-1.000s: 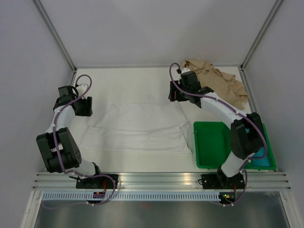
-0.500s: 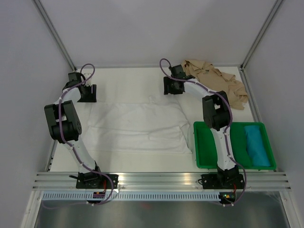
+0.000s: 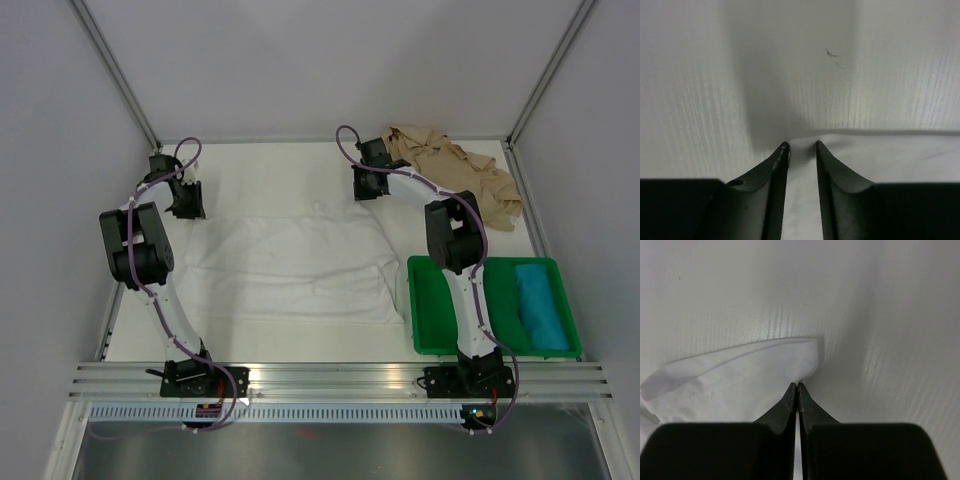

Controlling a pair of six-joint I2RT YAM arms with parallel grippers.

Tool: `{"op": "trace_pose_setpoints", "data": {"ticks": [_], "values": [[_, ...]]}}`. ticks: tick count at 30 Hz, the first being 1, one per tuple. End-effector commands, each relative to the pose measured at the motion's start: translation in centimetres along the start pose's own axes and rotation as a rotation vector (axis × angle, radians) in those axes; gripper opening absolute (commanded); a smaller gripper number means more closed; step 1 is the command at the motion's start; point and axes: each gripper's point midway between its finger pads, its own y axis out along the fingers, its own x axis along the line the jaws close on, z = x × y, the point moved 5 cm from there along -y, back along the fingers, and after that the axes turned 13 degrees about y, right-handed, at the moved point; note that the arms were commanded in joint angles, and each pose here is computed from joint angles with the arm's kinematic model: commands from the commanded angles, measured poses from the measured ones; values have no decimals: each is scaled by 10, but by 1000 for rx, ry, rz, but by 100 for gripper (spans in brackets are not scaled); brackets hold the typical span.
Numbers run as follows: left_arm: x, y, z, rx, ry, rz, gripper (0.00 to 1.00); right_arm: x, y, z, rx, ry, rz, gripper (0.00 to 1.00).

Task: Roll the t-shirts
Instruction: Fold the tshirt

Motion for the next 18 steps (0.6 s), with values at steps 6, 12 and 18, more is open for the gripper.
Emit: {"op": "trace_pose_setpoints", "data": {"ticks": [6,12,18], "values": [[-7,-11,-9,-52,-4,59,2,2,-22,16,38,-10,-70,0],[-8,-50,-17,-190,90,4,2,14,-73,4,-58,0,-144,0],[-11,-75,-11,-242,153,-3,2,9,-114,18,-111,14,-176,0]]}}
